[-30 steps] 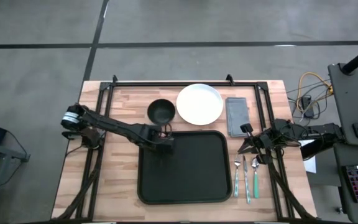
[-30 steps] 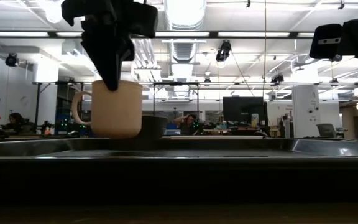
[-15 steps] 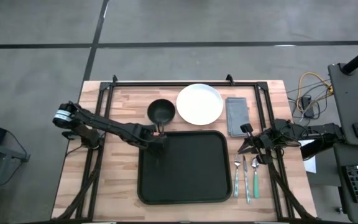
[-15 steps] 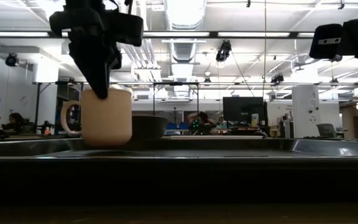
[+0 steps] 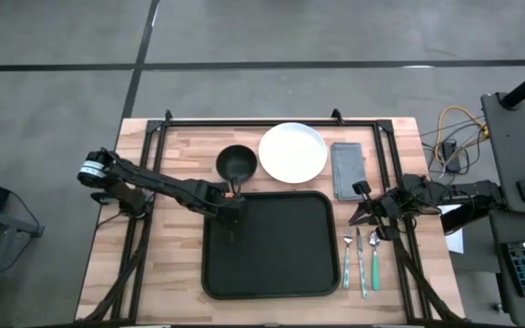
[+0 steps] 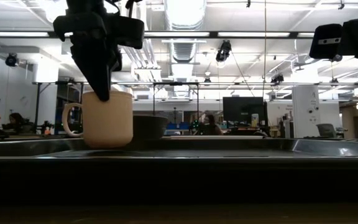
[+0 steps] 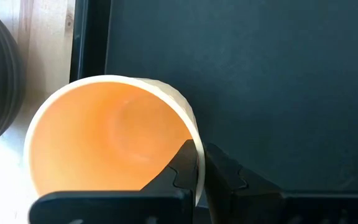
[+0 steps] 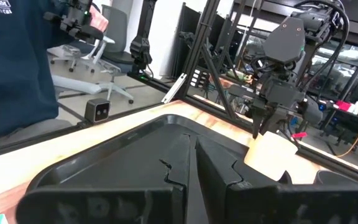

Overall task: Set up tray
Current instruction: Put the orange mug on the black serving tray, then put the white plate on the black serving tray below the orange mug

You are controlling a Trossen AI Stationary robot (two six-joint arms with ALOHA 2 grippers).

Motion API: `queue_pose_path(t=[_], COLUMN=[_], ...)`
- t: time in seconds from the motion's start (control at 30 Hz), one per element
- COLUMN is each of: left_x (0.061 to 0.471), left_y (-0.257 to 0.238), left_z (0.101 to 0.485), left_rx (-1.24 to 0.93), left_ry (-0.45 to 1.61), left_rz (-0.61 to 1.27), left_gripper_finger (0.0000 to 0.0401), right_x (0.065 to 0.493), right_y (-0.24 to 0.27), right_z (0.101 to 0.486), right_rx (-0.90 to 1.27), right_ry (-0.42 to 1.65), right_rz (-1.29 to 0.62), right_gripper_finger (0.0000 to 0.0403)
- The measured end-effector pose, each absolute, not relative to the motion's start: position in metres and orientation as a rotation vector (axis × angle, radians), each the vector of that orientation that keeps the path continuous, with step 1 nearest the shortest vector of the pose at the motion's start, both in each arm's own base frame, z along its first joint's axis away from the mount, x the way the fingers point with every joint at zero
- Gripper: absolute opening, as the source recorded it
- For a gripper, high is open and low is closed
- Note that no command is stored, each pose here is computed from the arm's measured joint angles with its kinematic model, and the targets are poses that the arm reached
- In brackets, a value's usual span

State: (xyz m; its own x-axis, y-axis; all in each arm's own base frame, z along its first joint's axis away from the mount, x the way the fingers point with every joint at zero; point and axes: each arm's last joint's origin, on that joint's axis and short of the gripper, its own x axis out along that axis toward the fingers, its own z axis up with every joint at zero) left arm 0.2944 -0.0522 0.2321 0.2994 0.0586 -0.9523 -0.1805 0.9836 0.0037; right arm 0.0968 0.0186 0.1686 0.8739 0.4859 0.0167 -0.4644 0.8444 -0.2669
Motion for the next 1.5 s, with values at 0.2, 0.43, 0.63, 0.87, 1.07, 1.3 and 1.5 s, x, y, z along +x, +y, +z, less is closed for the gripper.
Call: queue_pose_path(t=[0.2,0.43,0.63,0.87,1.07,1.3,1.5], left_x=[0.295,0.294,0.294,0.294,0.296,0.302,0.296], left_y=[-0.051,-0.052,-0.051,-0.051,-0.051,-0.052,-0.052], left_z=[0.232,0.232,0.232,0.232,0.239,0.264,0.279], left_rx=[-0.118,-0.118,-0.118,-0.117,-0.116,-0.066,0.013], left_ry=[1.260,1.261,1.268,1.269,1.254,1.183,1.130], left_rz=[0.155,0.155,0.155,0.155,0.153,0.094,0.029], left_gripper_finger=[0.0000,0.0003,0.0031,0.0077,0.0103,0.0104,0.0105], right_x=[0.097,0.097,0.097,0.097,0.097,0.097,0.097], right_y=[0.019,0.019,0.019,0.019,0.019,0.019,0.019], right_z=[0.169,0.169,0.169,0.169,0.169,0.169,0.169], right_rx=[-0.260,-0.260,-0.260,-0.260,-0.260,-0.260,-0.260], right_ry=[-0.085,-0.085,-0.085,-0.085,-0.085,-0.085,-0.085], right_rz=[0.502,0.502,0.502,0.502,0.502,0.502,0.502], right_gripper_finger=[0.0018,0.0018,0.0018,0.0018,0.0018,0.0018,0.0018])
